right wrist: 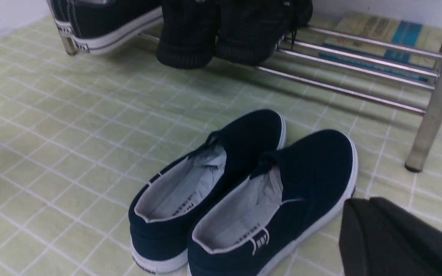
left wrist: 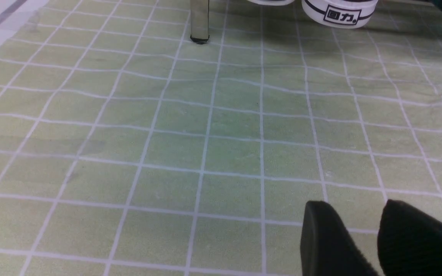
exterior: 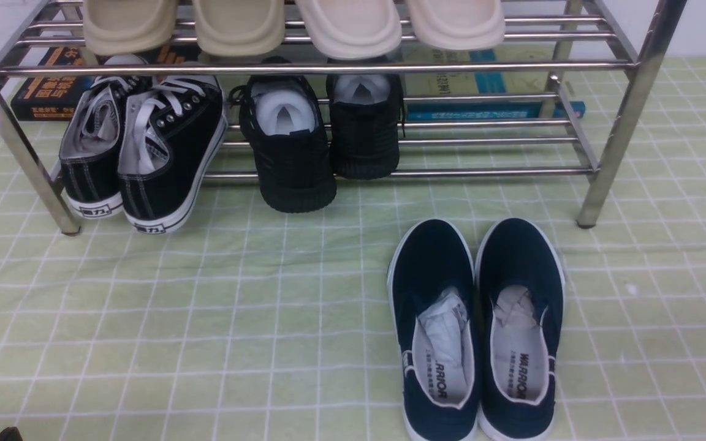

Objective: Take the shoes off the shelf with your hand from the green coffee tablecloth.

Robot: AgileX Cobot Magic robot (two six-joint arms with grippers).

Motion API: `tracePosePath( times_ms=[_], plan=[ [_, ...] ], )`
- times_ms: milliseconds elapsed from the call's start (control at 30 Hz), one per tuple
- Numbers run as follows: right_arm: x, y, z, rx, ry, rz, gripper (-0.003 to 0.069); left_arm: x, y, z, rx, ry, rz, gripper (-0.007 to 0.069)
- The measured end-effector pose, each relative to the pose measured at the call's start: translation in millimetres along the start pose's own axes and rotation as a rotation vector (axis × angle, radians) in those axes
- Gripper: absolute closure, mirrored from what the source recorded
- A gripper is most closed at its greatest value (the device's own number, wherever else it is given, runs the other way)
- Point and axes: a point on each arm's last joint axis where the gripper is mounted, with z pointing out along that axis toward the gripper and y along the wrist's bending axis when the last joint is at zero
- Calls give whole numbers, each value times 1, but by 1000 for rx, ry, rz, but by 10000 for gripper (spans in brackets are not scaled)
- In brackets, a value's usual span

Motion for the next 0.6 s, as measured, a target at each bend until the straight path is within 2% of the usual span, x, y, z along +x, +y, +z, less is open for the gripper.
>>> tracePosePath(
  times_ms=[167,600],
  plan=[
    [8,0,5,-9,-68,-7,664,0,0,0,0,0,0,384],
    [21,-1,10,-6,-25,-8,655,0,0,0,0,0,0,384]
  ],
)
